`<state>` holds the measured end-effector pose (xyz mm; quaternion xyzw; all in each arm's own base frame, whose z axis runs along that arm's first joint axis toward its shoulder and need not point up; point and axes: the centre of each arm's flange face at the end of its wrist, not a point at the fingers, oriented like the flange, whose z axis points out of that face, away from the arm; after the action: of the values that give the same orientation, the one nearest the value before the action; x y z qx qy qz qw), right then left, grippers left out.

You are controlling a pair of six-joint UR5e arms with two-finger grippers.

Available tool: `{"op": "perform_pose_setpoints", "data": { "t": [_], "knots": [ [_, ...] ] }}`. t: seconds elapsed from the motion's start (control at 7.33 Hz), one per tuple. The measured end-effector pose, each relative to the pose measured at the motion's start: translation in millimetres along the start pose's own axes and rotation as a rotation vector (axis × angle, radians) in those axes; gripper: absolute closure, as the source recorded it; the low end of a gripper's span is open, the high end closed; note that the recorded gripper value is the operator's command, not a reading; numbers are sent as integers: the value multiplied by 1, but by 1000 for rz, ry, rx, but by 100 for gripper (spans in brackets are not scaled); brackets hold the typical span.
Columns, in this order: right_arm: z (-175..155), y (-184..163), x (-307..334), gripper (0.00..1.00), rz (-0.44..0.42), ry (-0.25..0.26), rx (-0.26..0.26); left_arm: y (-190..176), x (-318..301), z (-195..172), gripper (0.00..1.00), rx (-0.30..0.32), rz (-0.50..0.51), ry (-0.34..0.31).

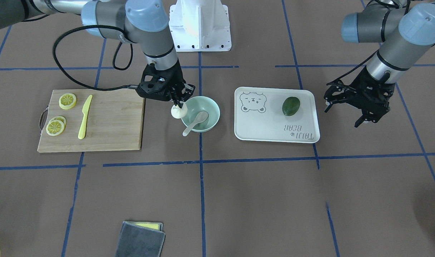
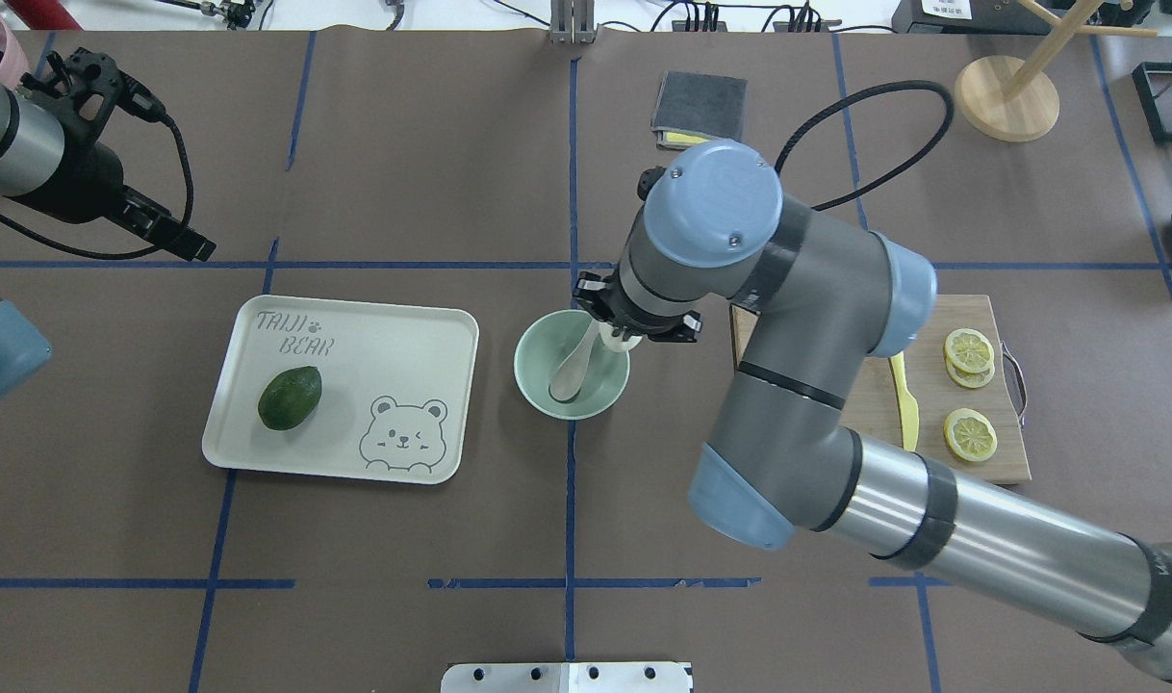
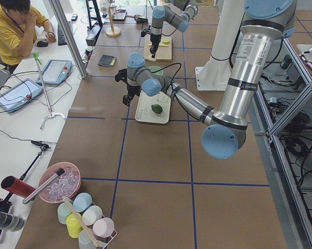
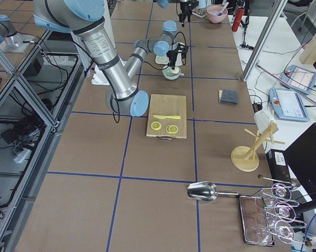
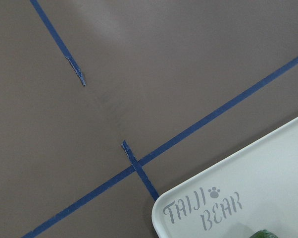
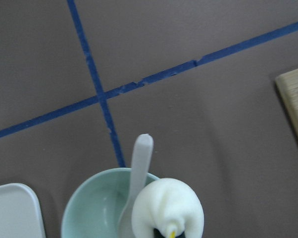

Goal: Put spoon and bun in bowl

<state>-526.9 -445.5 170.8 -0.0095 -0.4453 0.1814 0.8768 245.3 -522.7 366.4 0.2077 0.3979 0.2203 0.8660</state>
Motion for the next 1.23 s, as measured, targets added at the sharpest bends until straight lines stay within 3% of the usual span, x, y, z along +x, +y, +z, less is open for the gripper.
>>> {"op": "perform_pose_setpoints", "data": {
  "t": [0.41,0.68,0.82,0.95,1.23],
  "knots": [
    [21,11,-18,40,9,-24,-17,0,0,2,1,-3,-2,0],
    [23,15,-18,38,5,-24,-22,0,0,2,1,-3,-2,0],
    [22,15,-19,27,4,-27,-23,0,0,2,1,-3,-2,0],
    [16,16,-18,0,2,-36,-25,0,0,2,1,-3,0,0],
    [-11,4,33,0,-1,-54,-17,4,-6,0,1,-5,6,-6]
  ]
}}
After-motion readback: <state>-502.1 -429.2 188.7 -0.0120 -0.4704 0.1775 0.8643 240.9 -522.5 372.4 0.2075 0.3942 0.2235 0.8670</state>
